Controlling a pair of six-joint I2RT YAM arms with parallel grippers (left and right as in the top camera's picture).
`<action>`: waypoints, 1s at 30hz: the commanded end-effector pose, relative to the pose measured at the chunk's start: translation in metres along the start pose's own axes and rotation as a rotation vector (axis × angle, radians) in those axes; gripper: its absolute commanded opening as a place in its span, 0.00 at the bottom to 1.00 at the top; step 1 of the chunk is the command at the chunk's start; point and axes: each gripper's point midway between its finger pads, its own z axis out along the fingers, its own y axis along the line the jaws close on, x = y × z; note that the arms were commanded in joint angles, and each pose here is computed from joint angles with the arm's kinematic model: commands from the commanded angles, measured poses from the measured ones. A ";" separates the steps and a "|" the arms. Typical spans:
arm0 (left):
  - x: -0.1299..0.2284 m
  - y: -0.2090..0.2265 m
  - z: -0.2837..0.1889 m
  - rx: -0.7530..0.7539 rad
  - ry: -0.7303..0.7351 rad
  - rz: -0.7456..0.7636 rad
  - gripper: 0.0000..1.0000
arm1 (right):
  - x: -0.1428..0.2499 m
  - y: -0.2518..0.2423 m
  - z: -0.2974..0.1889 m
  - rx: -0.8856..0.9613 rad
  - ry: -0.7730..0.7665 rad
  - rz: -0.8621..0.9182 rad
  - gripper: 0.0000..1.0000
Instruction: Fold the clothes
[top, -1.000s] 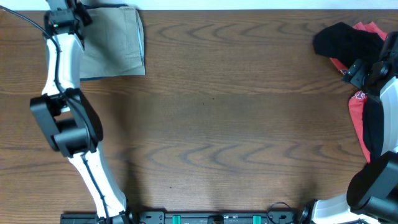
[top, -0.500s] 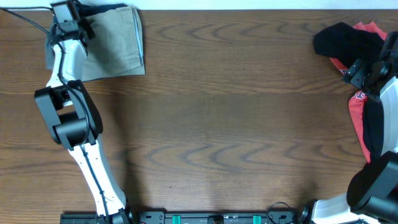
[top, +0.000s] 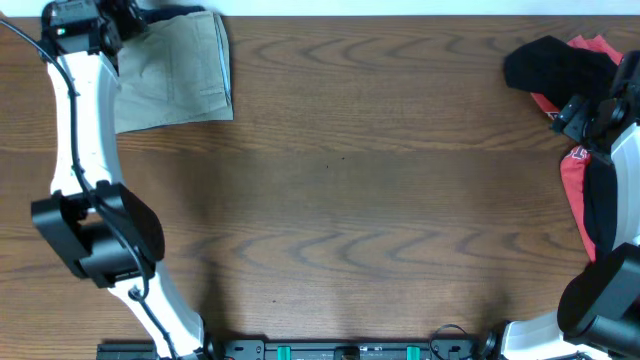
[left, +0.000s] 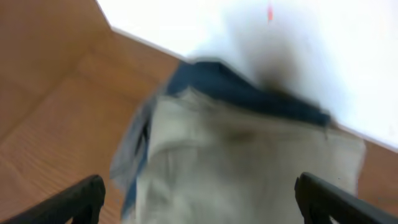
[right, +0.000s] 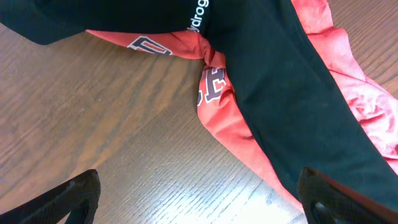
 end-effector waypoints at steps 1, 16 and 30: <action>0.010 -0.012 -0.028 0.037 0.052 -0.073 0.98 | -0.003 -0.002 -0.002 0.011 -0.010 -0.011 0.99; 0.108 -0.051 -0.190 0.277 0.380 0.059 0.98 | -0.003 -0.002 -0.002 0.011 -0.010 -0.010 0.99; 0.230 -0.016 -0.277 0.385 0.385 0.115 0.98 | -0.003 -0.002 -0.002 0.010 -0.010 -0.010 0.99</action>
